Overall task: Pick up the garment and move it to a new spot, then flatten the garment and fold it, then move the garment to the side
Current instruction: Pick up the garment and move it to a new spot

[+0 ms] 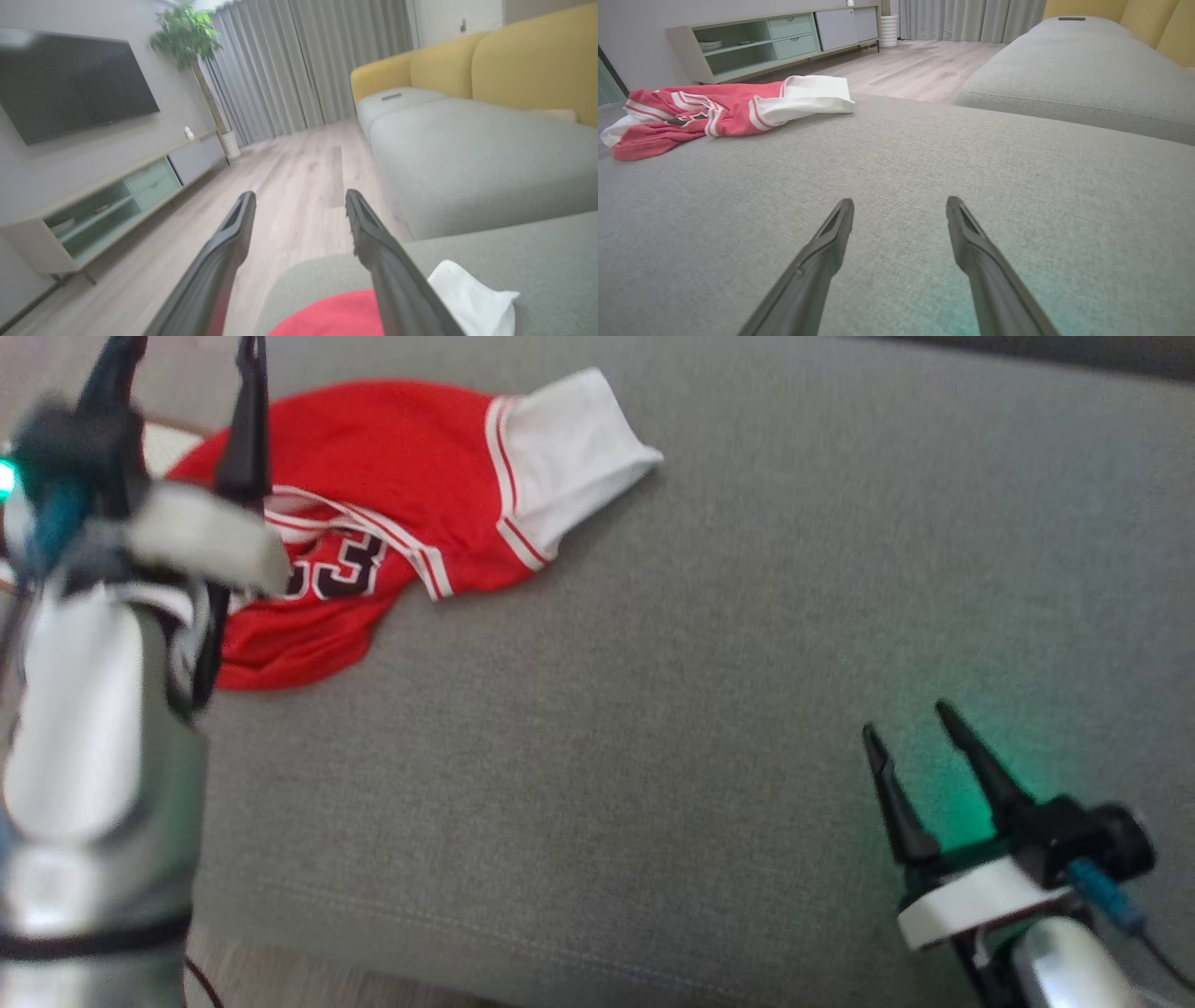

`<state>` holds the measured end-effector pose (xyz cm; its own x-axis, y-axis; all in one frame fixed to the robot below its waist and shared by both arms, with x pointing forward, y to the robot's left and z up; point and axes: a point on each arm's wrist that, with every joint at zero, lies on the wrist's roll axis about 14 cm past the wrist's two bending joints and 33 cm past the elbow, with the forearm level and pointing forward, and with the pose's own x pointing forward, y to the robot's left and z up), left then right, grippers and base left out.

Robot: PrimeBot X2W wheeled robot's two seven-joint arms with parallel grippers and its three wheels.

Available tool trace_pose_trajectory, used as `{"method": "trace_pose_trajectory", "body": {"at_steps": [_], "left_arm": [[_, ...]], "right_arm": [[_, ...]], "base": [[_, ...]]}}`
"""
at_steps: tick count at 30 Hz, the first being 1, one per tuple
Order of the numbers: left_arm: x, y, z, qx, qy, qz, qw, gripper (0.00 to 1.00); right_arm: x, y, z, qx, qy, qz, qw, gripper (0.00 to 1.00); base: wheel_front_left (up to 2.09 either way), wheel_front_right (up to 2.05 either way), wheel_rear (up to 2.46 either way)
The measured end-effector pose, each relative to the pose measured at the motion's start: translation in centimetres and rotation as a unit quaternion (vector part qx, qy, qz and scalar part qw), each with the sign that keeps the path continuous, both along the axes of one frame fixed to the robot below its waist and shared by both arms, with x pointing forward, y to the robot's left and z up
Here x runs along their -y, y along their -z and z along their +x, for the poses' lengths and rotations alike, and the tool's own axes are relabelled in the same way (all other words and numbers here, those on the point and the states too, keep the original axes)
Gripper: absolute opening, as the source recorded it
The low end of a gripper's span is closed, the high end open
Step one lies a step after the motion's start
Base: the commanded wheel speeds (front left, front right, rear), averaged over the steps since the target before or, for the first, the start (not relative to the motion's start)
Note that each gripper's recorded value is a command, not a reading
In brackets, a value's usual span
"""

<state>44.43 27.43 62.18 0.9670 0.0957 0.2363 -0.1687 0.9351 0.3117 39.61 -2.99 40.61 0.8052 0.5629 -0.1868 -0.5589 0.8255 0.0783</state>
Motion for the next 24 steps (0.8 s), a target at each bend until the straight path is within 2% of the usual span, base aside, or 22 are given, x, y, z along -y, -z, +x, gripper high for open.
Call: {"method": "trace_pose_trajectory", "body": {"at_steps": [5,8,11,16,18,20,24], "left_arm": [[-1.8,5.4,5.0,-0.117,-0.012,-0.042,0.992,1.0],[-3.2,9.8,6.8,-0.196,-0.033,-0.071,0.978,1.0],[-4.0,14.8,7.3,-0.281,-0.053,-0.09,0.954,1.0],[-4.3,22.7,5.6,-0.405,-0.08,-0.122,0.903,1.0],[-3.7,24.9,5.0,-0.433,-0.081,-0.144,0.886,1.0],[-3.2,26.2,4.8,-0.444,-0.082,-0.162,0.877,1.0],[-3.1,26.9,5.5,-0.44,-0.08,-0.166,0.879,1.0]], "right_arm": [[0.7,1.1,2.3,0.005,-0.003,-0.009,1.0,1.0],[1.2,1.7,3.6,0.007,0.001,-0.011,1.0,1.0],[1.9,2.9,4.2,0.001,0.001,-0.02,1.0,1.0],[2.7,3.9,4.8,-0.002,0.008,-0.019,1.0,1.0],[2.9,4.1,5.1,0.001,0.008,-0.02,1.0,1.0],[2.9,4.2,5.2,0.003,0.006,-0.021,1.0,1.0],[3.0,4.4,5.4,0.003,0.008,-0.017,1.0,1.0]], "base": [[0.0,0.0,0.0],[0.0,0.0,0.0],[0.0,0.0,0.0],[0.0,0.0,0.0],[0.0,0.0,0.0],[0.0,0.0,0.0],[0.0,0.0,0.0]]}}
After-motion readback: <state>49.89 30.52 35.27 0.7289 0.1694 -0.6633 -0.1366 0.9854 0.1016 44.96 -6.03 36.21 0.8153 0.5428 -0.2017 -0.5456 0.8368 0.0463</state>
